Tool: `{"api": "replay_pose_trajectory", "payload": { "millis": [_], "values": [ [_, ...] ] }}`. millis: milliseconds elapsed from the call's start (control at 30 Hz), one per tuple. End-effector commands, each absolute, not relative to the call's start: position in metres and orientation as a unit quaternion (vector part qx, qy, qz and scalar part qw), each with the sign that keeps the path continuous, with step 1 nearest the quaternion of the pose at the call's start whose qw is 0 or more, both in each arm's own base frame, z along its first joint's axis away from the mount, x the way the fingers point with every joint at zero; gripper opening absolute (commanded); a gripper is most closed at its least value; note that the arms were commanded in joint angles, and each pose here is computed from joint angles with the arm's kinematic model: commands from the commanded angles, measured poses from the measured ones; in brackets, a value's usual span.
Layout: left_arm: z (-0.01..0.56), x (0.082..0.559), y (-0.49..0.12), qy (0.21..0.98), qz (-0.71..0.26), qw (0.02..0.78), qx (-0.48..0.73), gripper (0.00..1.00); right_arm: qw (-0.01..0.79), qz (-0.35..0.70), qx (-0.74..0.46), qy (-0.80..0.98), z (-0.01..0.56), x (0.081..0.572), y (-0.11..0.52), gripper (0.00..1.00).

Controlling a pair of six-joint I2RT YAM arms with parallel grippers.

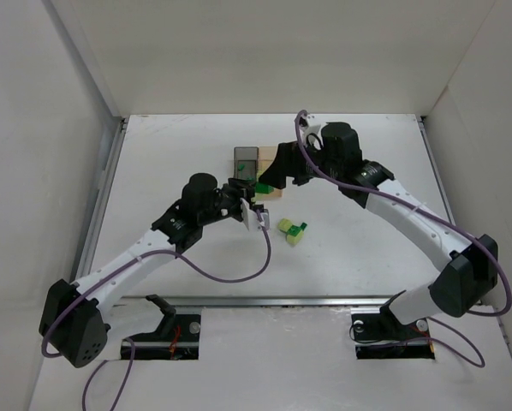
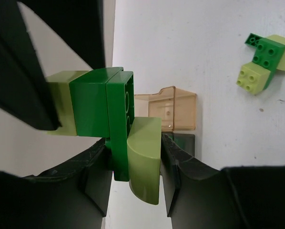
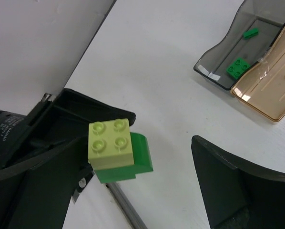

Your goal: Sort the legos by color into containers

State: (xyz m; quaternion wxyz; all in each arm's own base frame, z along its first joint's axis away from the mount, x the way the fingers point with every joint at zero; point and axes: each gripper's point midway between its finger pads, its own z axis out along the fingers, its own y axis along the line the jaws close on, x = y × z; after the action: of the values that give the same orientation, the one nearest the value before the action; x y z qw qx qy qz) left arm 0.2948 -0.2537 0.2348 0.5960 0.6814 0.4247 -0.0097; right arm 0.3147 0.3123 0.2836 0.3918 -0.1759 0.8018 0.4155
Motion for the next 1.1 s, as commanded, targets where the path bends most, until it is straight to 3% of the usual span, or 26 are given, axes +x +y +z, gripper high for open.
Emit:
{"api": "replay_pose_trajectory", "payload": {
  "millis": [0, 100, 400, 533, 567, 667, 800, 933, 1000, 1067],
  "values": [
    [0.259, 0.285, -0.264, 0.358, -0.003, 0.632, 0.687, 0.0, 0.427, 0.452, -0.196, 0.758, 0.324, 0.314, 0.325, 1.0],
    [0.255, 0.288, -0.263, 0.364, 0.001, 0.628, 0.688, 0.0, 0.43, 0.454, -0.203, 0.753, 0.327, 0.313, 0.326, 1.0],
    [0.258, 0.304, -0.265, 0.409, 0.0, 0.628, 0.662, 0.0, 0.413, 0.465, -0.219, 0.752, 0.319, 0.307, 0.33, 0.84],
    [0.254, 0.303, -0.265, 0.414, -0.003, 0.621, 0.666, 0.0, 0.412, 0.468, -0.222, 0.75, 0.321, 0.308, 0.332, 0.66],
    [0.254, 0.303, -0.264, 0.414, -0.003, 0.621, 0.666, 0.0, 0.41, 0.471, -0.224, 0.749, 0.322, 0.306, 0.332, 0.55],
    [0.254, 0.303, -0.264, 0.414, -0.003, 0.621, 0.666, 0.0, 0.403, 0.478, -0.231, 0.745, 0.323, 0.307, 0.337, 0.4],
    [0.256, 0.304, -0.264, 0.418, -0.002, 0.624, 0.661, 0.0, 0.401, 0.476, -0.23, 0.748, 0.319, 0.307, 0.336, 0.58],
    [0.254, 0.304, -0.263, 0.42, -0.003, 0.621, 0.662, 0.0, 0.39, 0.473, -0.227, 0.757, 0.307, 0.309, 0.338, 0.55],
    [0.253, 0.303, -0.263, 0.423, -0.006, 0.621, 0.66, 0.0, 0.382, 0.476, -0.231, 0.758, 0.303, 0.308, 0.34, 0.44],
    [0.253, 0.303, -0.263, 0.423, -0.006, 0.621, 0.66, 0.0, 0.382, 0.479, -0.239, 0.754, 0.305, 0.309, 0.342, 0.24]
  ]
}}
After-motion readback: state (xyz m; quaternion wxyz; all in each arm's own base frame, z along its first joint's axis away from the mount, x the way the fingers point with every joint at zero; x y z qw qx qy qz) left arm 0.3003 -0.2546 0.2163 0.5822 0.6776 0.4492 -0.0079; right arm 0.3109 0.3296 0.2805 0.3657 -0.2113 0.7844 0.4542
